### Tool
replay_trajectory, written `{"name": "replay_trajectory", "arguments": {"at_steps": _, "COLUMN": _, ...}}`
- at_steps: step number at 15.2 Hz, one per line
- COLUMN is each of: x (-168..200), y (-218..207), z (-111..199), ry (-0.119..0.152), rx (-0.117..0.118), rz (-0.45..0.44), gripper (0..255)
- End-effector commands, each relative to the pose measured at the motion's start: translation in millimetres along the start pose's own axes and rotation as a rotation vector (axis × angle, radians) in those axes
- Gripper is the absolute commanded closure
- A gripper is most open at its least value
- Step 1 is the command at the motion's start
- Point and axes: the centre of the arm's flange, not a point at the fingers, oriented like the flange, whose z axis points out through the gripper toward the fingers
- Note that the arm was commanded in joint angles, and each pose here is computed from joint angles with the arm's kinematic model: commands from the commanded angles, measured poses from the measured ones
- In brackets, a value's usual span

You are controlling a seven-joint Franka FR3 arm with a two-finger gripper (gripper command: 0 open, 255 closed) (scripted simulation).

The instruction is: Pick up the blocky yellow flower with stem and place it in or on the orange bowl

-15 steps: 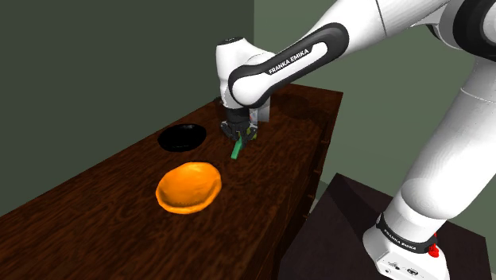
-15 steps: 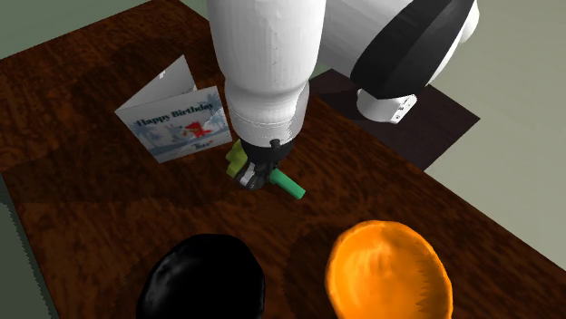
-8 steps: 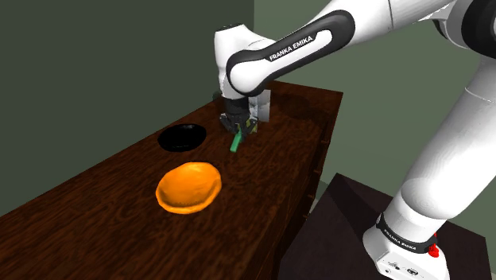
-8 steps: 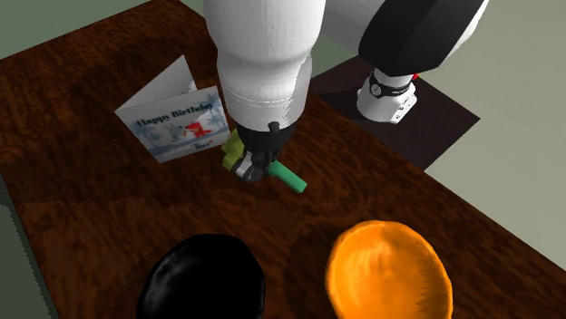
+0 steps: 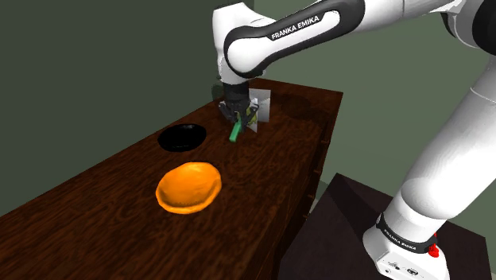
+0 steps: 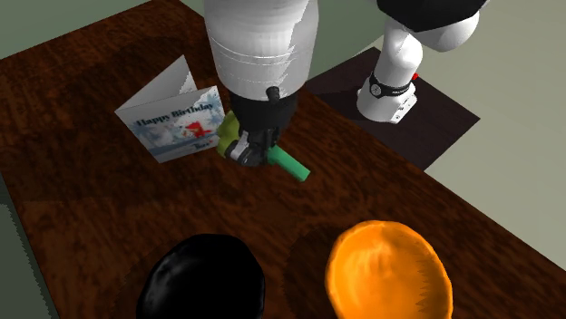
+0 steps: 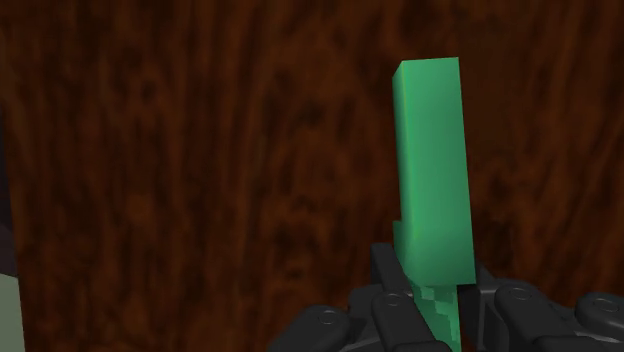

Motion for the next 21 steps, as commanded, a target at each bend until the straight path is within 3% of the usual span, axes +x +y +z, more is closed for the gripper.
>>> {"name": "replay_trajectory", "arguments": {"at_steps": 1, "x": 1, "y": 0, "z": -11, "ry": 0.000, "rx": 0.000, "rz": 0.000, "gripper": 255}}
{"name": "replay_trajectory", "arguments": {"at_steps": 9, "x": 4, "y": 1, "z": -52, "ry": 0.000, "rx": 0.000, "rz": 0.000, "gripper": 255}}
{"name": "replay_trajectory", "arguments": {"at_steps": 21, "x": -149, "y": -35, "z": -66, "ry": 0.000, "rx": 0.000, "rz": 0.000, "gripper": 255}}
